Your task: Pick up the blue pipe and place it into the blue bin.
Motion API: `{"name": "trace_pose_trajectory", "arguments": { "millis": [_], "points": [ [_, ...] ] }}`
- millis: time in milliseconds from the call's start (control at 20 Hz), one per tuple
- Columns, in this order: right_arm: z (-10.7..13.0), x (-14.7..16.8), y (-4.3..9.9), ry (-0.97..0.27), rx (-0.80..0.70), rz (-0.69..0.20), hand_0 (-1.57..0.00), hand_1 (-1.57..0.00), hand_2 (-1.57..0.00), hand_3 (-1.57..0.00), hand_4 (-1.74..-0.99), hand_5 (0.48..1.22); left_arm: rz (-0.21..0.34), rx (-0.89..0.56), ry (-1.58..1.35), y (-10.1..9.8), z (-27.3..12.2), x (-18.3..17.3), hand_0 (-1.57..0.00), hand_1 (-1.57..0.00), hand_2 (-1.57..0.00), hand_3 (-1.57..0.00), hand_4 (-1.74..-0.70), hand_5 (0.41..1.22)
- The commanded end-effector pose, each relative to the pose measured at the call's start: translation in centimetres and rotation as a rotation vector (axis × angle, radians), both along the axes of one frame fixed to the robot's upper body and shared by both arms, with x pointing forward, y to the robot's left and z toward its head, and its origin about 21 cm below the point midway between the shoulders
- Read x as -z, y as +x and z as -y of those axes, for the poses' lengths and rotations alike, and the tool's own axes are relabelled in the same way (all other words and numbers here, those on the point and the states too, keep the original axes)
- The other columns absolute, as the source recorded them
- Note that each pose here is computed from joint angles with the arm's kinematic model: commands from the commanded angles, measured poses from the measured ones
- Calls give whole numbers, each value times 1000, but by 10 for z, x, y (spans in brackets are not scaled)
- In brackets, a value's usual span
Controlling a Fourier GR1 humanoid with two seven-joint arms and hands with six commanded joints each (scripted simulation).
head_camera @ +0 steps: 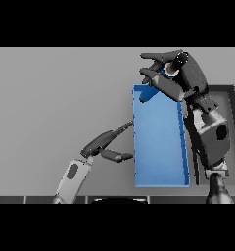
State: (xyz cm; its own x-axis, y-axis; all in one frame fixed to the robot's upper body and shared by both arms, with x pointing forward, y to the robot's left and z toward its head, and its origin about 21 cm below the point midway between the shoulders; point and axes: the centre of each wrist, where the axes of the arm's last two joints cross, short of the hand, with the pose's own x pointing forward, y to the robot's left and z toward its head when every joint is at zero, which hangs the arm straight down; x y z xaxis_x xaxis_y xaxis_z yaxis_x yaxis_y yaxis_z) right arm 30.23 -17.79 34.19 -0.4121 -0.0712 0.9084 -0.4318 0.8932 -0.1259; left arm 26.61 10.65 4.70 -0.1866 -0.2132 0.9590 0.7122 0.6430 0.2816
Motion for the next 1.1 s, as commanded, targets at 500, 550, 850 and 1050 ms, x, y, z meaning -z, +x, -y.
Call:
{"name": "trace_pose_trajectory", "arguments": {
  "millis": [500,550,850,1050],
  "points": [
    [88,96,-3,-21,310,-291,-1571,-1571,-1571,-1571,-1741,1221,15,6,3,-2,-3,3,1,1,1,1,-870,421],
    [92,107,-9,-24,332,-324,-1571,-1571,-1571,-1571,-1741,1221,12,8,-10,-4,-3,4,1,1,1,1,-875,422],
    [98,159,-38,-17,482,-547,-1571,-1571,-1571,-1571,-1741,1221,7,-1,-10,-9,-3,2,1,1,1,1,-882,427],
    [94,185,-48,-55,591,-686,-1571,-1571,-1571,-1255,-1741,1221,1,0,5,-7,-4,2,1,1,1,1,-887,420]
  ]
}}
